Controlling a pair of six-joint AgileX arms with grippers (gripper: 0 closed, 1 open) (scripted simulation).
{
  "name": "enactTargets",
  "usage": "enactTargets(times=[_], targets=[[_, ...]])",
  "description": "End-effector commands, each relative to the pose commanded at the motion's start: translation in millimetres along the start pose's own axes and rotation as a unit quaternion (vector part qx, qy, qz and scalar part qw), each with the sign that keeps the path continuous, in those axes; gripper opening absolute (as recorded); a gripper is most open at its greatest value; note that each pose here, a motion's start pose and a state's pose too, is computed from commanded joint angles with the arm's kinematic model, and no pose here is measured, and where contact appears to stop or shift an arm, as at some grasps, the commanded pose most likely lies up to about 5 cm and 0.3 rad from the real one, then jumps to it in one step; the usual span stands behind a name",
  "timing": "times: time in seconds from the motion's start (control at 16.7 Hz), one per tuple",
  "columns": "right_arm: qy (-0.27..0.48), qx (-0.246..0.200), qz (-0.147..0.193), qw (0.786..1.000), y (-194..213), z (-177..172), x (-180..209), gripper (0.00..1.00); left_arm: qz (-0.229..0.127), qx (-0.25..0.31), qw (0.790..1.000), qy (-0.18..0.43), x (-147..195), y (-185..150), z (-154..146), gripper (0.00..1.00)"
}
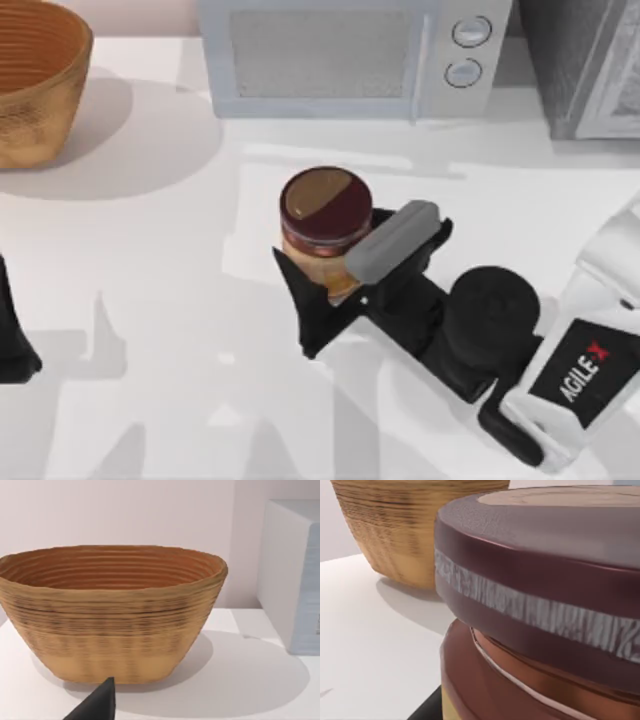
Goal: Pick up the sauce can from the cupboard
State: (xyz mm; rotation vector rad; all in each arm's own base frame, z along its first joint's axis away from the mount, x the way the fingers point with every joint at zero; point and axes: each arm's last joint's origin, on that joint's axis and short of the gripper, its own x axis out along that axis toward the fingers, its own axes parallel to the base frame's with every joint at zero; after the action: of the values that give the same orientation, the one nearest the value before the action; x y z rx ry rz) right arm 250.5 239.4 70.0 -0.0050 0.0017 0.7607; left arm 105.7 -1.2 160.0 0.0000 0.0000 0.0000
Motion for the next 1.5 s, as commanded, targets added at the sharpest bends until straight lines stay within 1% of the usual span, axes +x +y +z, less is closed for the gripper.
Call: enactTargets(times=[0.24, 0.48, 1.26, 1.32, 1.5], targets=[[-0.003, 0.002, 0.001, 1.000, 1, -11, 26, 0.00, 0.000, 0.000, 1.000, 0.000, 0, 0, 0, 1.00], [-0.003, 0.002, 0.001, 1.000, 1, -12, 28, 0.00, 0.000, 0.000, 1.000, 0.000, 0, 0, 0, 1.00], [-0.003, 0.002, 0.001, 1.000, 1, -12, 28, 0.98, 0.000, 0.000, 1.000, 0.000, 0, 0, 0, 1.00], [-0.003, 0.002, 0.001, 1.000, 1, -12, 28, 1.00, 0.000, 0.000, 1.000, 0.000, 0, 0, 0, 1.00], [-0.003, 0.002, 0.001, 1.000, 1, -12, 28, 1.00, 0.000, 0.000, 1.000, 0.000, 0, 0, 0, 1.00]])
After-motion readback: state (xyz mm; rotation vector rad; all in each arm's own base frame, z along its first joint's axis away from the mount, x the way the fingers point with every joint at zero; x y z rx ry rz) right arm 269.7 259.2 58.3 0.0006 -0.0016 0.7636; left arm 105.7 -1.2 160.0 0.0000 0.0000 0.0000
